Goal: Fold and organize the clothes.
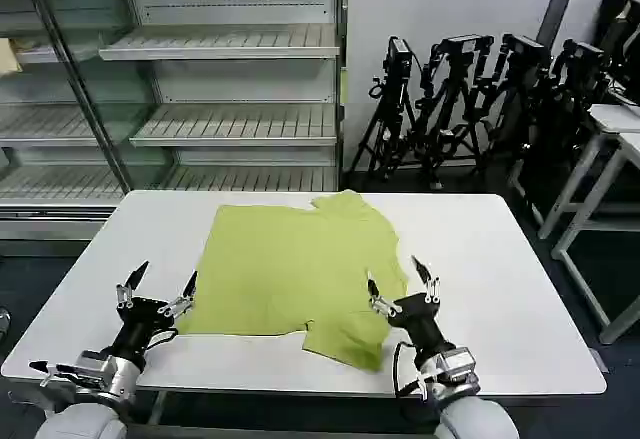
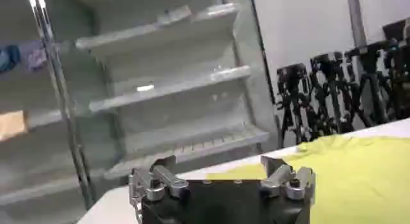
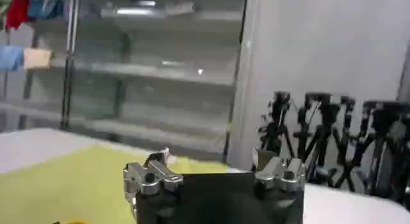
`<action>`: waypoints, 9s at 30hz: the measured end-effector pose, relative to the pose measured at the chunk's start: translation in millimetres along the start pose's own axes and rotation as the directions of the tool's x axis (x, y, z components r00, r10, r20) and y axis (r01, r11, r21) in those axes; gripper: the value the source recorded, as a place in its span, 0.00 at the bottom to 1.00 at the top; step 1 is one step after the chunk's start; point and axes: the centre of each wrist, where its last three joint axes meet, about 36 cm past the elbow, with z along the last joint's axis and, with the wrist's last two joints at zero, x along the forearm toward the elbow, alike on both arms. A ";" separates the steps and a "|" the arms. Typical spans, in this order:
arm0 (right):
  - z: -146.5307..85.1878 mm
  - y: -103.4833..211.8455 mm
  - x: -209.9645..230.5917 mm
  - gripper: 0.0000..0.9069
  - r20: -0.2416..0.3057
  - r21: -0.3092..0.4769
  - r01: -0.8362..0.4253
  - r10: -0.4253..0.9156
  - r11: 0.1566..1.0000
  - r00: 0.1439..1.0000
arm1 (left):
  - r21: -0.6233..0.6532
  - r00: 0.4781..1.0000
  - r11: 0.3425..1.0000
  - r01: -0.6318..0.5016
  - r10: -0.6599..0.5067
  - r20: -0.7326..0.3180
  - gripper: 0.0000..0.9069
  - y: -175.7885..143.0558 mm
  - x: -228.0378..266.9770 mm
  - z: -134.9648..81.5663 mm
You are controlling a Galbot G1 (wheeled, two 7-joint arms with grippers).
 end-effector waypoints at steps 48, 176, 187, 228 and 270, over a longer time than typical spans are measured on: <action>24.5 43.9 19.2 0.00 -0.272 -0.117 0.015 -0.046 0.993 0.961 | 0.180 0.929 0.983 -0.040 0.103 -0.355 0.01 23.2 -8.5 39.4; 12.9 -34.4 -87.4 0.00 -0.229 -0.083 -0.084 0.063 0.993 0.971 | 0.194 0.942 0.978 -0.079 0.137 -0.307 0.01 19.8 -94.7 24.8; 19.3 -32.9 -29.9 0.00 -0.234 -0.060 -0.089 0.073 0.994 0.969 | 0.189 0.938 0.977 -0.096 0.152 -0.311 0.01 -9.3 -30.3 21.8; -31.1 -26.7 -40.0 1.00 -0.102 -0.067 -0.104 0.097 0.992 0.990 | 0.033 0.967 0.990 -0.136 0.140 -0.215 1.00 5.3 3.2 -25.9; -42.9 -48.2 -325.7 1.00 -0.281 -0.132 -0.165 0.122 0.977 0.952 | 0.120 0.940 0.986 -0.119 0.151 -0.307 1.00 45.2 -213.0 -6.7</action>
